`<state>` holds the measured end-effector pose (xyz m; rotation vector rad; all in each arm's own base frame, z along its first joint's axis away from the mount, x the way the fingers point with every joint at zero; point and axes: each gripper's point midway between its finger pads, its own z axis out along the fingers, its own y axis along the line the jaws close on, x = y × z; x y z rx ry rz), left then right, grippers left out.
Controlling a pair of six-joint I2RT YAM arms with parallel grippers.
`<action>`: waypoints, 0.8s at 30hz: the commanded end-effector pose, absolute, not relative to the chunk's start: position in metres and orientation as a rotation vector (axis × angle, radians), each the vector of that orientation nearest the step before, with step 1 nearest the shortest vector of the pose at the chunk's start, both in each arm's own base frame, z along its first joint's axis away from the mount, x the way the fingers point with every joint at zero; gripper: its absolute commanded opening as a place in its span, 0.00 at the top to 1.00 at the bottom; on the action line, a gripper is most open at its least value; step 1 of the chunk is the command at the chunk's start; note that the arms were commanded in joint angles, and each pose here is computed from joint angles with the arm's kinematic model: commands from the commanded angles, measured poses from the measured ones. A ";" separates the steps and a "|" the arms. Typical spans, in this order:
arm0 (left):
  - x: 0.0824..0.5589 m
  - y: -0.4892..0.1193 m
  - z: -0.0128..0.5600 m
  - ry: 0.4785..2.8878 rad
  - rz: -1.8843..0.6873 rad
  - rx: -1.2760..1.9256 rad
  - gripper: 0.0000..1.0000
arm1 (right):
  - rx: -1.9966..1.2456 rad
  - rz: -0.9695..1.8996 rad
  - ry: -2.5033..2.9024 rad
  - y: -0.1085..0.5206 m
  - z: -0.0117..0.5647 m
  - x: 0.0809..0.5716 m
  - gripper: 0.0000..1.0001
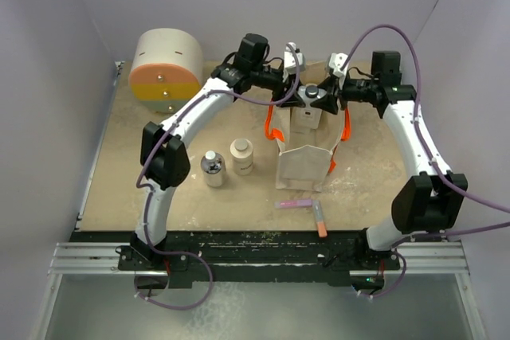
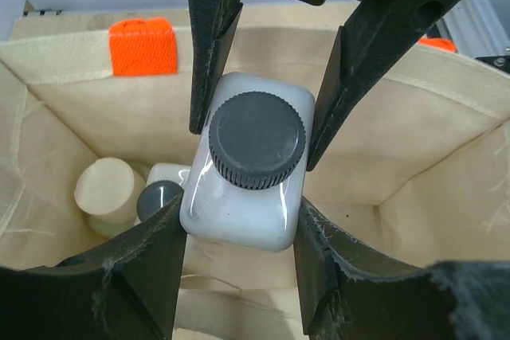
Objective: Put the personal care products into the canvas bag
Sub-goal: Place the care product in the canvas bag.
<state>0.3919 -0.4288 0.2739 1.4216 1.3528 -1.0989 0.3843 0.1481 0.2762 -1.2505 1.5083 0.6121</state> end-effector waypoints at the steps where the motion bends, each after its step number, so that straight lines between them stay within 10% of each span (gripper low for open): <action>1: 0.401 -0.438 0.295 1.295 -1.007 1.397 1.00 | -1.341 0.539 1.430 0.151 0.259 0.404 1.00; 17: 0.400 -0.444 0.245 1.355 -0.966 1.448 1.00 | -1.467 0.534 1.474 0.145 0.216 0.415 0.97; 24: 0.400 -0.444 0.247 1.359 -0.939 1.448 0.72 | -1.551 0.487 1.470 0.138 0.209 0.414 0.98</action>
